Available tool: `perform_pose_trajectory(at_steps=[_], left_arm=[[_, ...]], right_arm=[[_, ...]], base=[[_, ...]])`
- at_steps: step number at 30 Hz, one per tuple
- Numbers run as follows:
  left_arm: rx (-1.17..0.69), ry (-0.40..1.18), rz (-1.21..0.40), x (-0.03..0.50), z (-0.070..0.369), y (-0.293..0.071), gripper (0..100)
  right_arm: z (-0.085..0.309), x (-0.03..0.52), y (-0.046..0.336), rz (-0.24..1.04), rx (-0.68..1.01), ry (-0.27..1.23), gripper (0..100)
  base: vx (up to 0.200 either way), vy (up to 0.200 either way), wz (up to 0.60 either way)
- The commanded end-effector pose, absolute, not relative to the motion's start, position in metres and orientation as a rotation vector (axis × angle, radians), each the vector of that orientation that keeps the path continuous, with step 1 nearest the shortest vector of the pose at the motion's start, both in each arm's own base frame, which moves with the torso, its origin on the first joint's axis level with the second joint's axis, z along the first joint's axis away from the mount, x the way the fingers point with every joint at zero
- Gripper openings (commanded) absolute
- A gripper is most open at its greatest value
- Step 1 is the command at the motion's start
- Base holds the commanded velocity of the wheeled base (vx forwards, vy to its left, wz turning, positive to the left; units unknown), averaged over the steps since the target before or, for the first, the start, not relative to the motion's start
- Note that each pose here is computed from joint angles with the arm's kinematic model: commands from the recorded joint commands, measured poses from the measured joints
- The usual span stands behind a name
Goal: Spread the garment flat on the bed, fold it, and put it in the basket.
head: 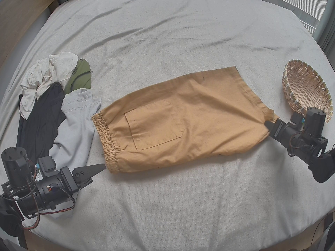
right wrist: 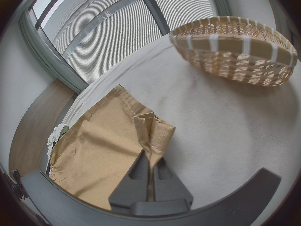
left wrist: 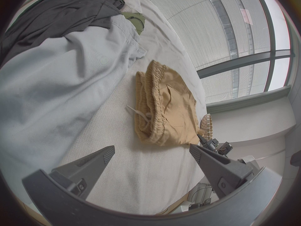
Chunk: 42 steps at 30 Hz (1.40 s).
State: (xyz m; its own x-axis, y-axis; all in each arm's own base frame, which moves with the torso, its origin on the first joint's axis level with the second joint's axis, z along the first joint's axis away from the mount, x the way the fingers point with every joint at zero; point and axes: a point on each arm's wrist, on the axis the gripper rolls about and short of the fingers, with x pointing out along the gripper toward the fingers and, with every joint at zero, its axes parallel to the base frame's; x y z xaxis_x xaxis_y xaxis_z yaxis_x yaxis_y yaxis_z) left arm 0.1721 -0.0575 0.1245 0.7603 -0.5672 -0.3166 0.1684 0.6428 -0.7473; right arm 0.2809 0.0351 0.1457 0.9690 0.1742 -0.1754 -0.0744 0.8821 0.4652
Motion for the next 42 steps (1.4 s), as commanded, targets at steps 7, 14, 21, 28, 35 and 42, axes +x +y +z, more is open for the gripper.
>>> perform_pose_trajectory(at_steps=[7,14,21,28,35,42], left_arm=[[-0.755,0.555,-0.494,0.18,0.131,-0.067,100],[-0.743,0.585,-0.503,0.19,0.126,-0.076,100],[-0.737,0.585,-0.511,0.207,0.118,-0.083,100],[-0.703,0.581,-0.525,0.227,0.101,-0.092,100],[-0.703,0.551,-0.519,0.244,0.083,-0.1,100],[-0.717,0.47,-0.548,0.258,0.084,-0.104,100]], right_arm=[[0.147,0.262,0.019,0.108,0.438,0.21,0],[0.142,0.253,0.023,0.118,0.388,0.23,100],[0.149,0.222,0.019,0.125,0.358,0.198,100],[0.158,0.207,0.019,0.141,0.358,0.161,100],[0.154,0.207,0.019,0.143,0.362,0.174,100],[0.156,0.207,0.019,0.145,0.362,0.168,100]], base=[[0.0,0.0,0.0],[0.0,0.0,0.0],[0.0,0.0,0.0],[0.0,0.0,0.0],[0.0,0.0,0.0],[0.0,0.0,0.0]])
